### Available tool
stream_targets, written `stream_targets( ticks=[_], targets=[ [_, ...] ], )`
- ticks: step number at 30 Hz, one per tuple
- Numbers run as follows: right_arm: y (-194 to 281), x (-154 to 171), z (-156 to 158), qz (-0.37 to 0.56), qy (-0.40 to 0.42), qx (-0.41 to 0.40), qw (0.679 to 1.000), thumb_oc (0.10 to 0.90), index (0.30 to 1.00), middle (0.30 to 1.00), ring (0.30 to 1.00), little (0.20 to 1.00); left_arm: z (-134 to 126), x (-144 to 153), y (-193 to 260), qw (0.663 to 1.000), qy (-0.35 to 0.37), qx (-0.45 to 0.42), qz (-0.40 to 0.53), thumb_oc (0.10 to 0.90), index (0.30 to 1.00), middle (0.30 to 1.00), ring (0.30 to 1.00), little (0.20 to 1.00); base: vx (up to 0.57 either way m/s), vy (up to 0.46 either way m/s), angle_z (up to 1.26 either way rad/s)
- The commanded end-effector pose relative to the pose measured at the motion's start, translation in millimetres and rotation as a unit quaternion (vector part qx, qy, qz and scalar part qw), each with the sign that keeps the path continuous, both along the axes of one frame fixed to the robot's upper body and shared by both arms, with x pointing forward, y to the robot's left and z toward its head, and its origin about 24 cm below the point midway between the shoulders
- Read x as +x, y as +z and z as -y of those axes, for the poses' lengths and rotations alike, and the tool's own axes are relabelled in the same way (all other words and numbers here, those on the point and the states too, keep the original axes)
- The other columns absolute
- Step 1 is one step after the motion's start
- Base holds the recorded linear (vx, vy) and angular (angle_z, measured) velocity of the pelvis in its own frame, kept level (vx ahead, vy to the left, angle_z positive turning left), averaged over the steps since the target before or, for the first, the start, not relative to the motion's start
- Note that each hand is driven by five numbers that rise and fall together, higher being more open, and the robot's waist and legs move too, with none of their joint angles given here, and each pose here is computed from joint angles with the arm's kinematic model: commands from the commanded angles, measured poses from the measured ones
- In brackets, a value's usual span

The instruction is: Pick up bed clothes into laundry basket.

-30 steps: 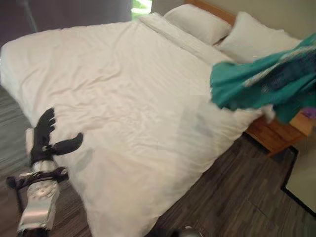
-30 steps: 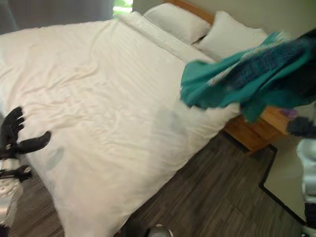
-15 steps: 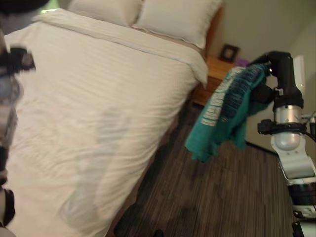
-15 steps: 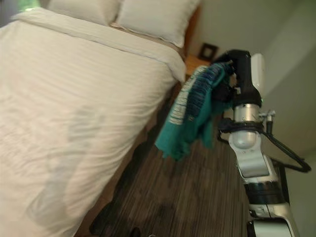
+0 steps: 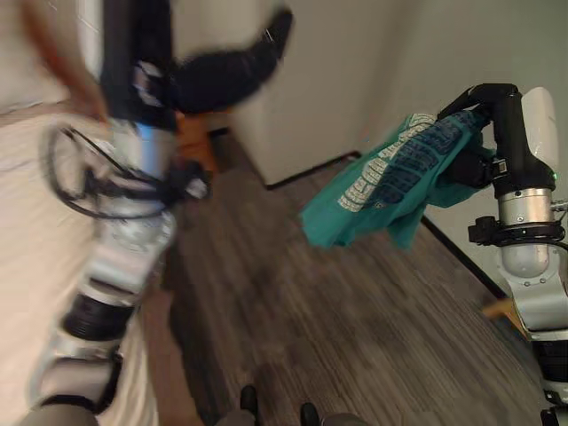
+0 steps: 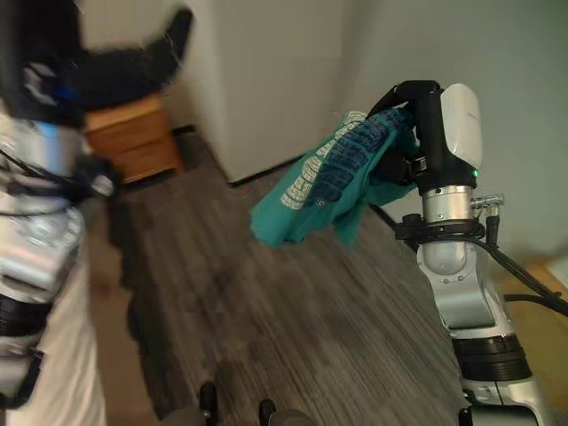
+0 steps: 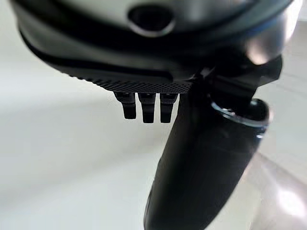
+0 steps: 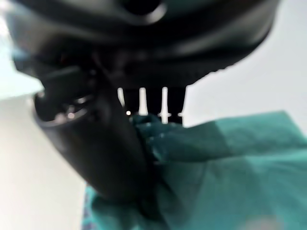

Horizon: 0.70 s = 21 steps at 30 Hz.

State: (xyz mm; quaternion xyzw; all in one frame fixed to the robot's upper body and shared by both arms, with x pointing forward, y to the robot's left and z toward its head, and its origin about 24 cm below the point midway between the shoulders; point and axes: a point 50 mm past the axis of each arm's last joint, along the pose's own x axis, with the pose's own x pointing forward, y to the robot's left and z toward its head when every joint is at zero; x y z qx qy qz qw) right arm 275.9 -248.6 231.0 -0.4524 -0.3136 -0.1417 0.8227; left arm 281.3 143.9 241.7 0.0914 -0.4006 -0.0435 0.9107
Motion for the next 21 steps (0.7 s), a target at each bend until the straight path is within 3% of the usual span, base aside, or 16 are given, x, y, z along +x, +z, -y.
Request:
stream_targets(
  ticks=[1,4,9,15,21],
  targets=[
    [36.4,-27.0,-15.5,0.116,0.033,-0.079,0.990,0.400,0.300,0.300,0.300,0.300,16.4,-10.8,6.0,0.996,-0.058,-0.046,0.039,0.800,0.900,0.900,0.900,0.900,0.03,0.267,-1.96],
    [31.9,-25.7,-18.2,0.119,0.025,-0.089,0.989,0.400,0.300,0.300,0.300,0.300,30.9,-1.8,-19.2,0.997,-0.069,-0.026,-0.024,0.800,0.900,0.900,0.900,0.900,0.02,0.170,-1.22],
    [26.5,-29.2,-16.9,0.130,0.001,-0.097,0.987,0.400,0.300,0.300,0.300,0.300,16.6,4.3,-33.4,0.999,-0.001,0.023,-0.039,0.800,0.900,0.900,0.900,0.900,-0.02,0.115,-0.96],
    [22.0,-28.1,-17.5,0.126,-0.009,-0.100,0.987,0.400,0.300,0.300,0.300,0.300,6.9,7.8,-36.3,0.998,0.016,0.011,-0.052,0.800,0.900,0.900,0.900,0.900,-0.12,0.015,-0.72],
    [11.7,-20.3,-25.8,0.104,-0.002,-0.089,0.991,0.400,0.300,0.300,0.300,0.300,-8.8,-9.2,-38.8,0.999,0.027,0.000,-0.045,0.800,0.900,0.900,0.900,0.900,-0.01,-0.045,-1.10]
  ],
)
